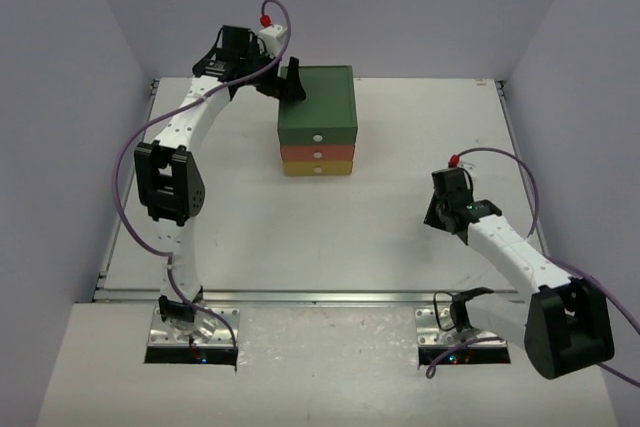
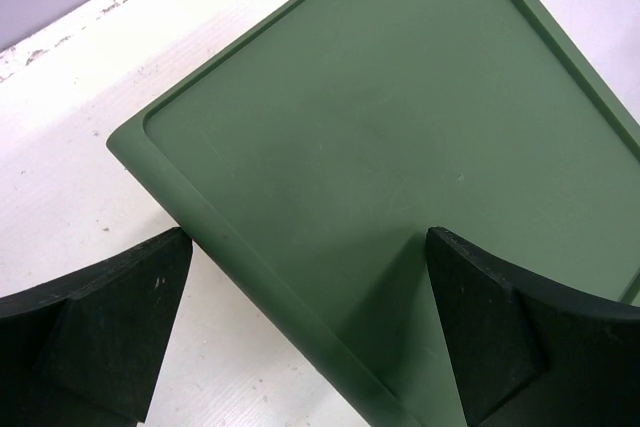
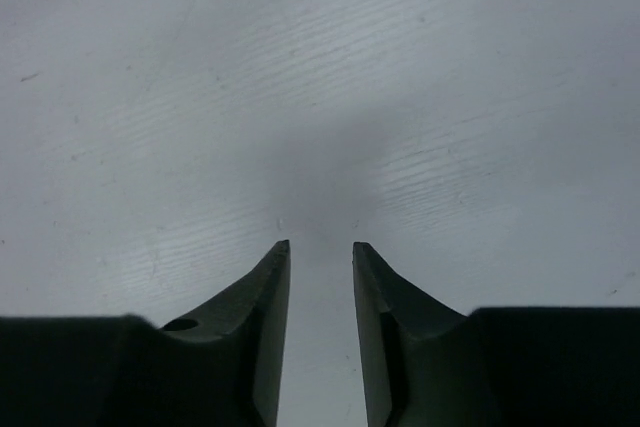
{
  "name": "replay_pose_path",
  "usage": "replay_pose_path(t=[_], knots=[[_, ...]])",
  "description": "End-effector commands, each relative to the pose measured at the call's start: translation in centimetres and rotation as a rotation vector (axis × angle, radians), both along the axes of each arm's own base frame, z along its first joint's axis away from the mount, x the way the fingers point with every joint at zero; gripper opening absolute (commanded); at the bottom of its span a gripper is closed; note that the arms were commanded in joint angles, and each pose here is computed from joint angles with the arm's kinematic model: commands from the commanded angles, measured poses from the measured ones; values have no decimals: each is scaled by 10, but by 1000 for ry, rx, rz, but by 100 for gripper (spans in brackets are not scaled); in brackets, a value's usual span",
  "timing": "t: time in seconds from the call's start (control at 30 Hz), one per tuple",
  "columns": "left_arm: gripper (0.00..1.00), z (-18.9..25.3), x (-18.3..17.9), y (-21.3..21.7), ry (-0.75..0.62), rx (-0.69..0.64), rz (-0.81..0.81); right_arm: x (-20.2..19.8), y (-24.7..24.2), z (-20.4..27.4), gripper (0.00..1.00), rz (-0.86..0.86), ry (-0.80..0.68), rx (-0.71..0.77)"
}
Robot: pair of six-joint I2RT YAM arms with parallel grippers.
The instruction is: Organize the makeup
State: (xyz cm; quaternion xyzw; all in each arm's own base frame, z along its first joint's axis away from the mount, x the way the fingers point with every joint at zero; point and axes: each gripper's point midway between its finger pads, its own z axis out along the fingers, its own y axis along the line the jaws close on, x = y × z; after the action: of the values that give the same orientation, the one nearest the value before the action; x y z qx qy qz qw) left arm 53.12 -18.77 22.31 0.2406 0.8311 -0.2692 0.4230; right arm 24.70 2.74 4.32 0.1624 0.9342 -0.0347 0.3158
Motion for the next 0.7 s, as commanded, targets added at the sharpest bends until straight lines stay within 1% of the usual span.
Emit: replay_pose_path(t=[0.0,0.03,0.1,0.13,0.2,0.27,0.33,0.37,0.4,0.43,0.47,0.5,0.53,0.6,0.67], knots=[[100,57,8,-13,-154,-43,-24,25,0,19,42,24,7,131],[100,64,9,-11,-169,-37,-6,31,0,22,50,32,5,146],[100,84,16,7,-225,-1,95,48,-1,35,71,55,-13,149],[100,94,19,18,-249,20,150,54,-3,40,80,56,-25,142],[100,112,20,39,-286,45,236,62,-8,47,92,35,-47,115],[100,133,16,63,-321,53,311,67,-12,53,96,12,-61,100],[100,172,-4,97,-380,35,383,74,-17,59,99,-9,-64,79],[100,177,-9,121,-389,40,429,74,-18,59,99,-13,-63,76],[100,180,-17,124,-398,41,431,75,-19,60,99,-15,-66,73],[100,172,-28,155,-387,69,484,75,-19,60,99,-17,-66,74],[100,145,-32,187,-332,107,542,75,-18,60,99,-20,-70,79],[100,131,-38,202,-301,134,574,76,-17,60,99,-22,-70,86],[100,125,-49,230,-292,181,650,75,-16,58,99,-27,-66,93],[100,73,-69,252,-182,241,691,75,-16,56,99,-48,-60,104],[100,44,-86,264,-139,273,708,75,-16,56,99,-60,-54,106]])
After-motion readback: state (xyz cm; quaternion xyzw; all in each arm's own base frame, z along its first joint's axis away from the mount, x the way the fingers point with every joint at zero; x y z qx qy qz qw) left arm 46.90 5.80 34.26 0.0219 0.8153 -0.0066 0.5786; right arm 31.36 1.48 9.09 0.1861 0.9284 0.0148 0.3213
